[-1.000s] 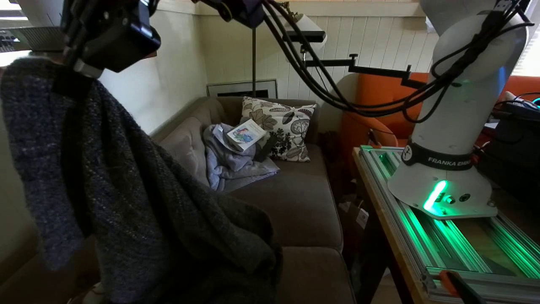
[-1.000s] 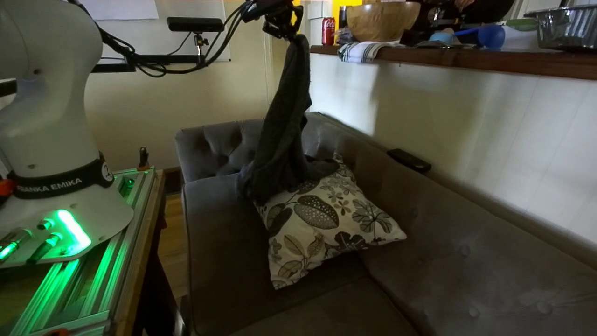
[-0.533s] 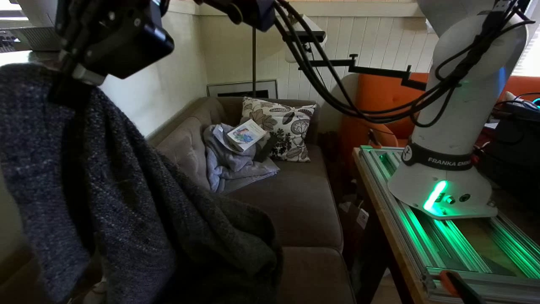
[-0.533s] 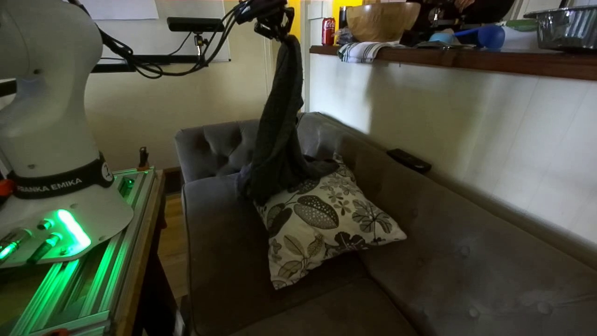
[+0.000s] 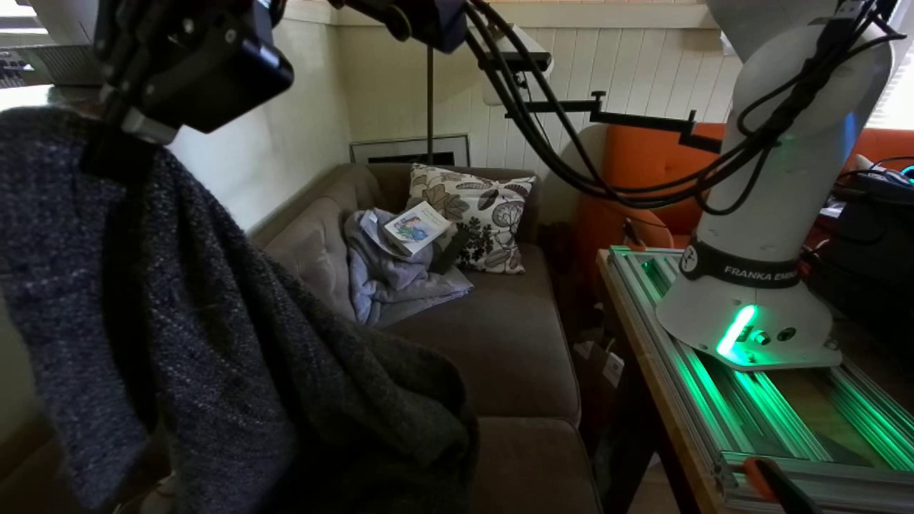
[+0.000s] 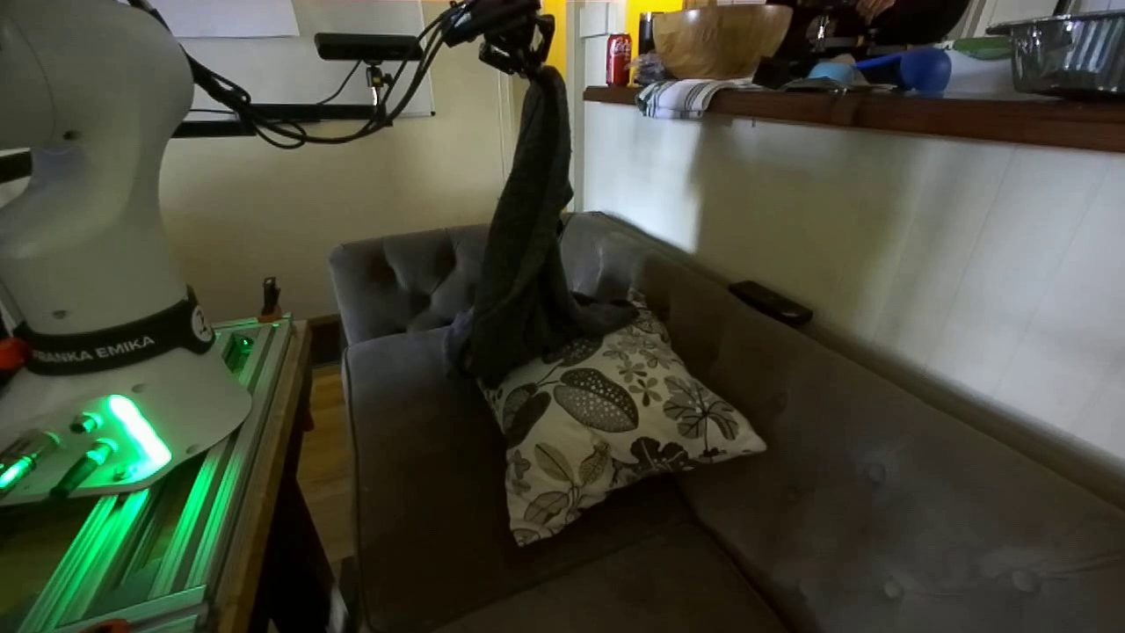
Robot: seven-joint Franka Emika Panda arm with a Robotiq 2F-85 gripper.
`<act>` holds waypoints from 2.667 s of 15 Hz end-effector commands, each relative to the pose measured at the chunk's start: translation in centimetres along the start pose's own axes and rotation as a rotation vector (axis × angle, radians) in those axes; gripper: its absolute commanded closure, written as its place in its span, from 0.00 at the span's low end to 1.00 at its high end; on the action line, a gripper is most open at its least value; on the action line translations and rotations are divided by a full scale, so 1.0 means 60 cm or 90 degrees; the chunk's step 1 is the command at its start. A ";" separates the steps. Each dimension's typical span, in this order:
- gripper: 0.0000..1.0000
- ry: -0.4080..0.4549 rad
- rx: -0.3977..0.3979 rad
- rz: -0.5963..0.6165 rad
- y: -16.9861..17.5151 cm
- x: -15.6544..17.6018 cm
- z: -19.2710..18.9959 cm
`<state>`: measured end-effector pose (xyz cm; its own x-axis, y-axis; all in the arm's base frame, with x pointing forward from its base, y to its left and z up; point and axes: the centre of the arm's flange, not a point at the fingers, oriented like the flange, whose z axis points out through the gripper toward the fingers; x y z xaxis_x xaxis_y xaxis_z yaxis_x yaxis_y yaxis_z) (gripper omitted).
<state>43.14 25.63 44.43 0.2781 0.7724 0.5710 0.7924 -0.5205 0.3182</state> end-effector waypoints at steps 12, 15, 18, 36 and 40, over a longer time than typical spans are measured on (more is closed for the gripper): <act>0.99 0.355 0.003 -0.243 0.037 0.235 0.062; 0.99 0.450 0.022 -0.297 0.032 0.277 0.068; 0.99 0.547 0.046 -0.367 0.036 0.323 0.070; 0.00 0.164 0.275 -0.319 0.070 0.252 0.087; 0.00 0.020 0.300 -0.293 0.071 0.166 0.022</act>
<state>49.82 32.96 49.84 -0.2252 0.7908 0.5692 0.9638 0.0953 0.2490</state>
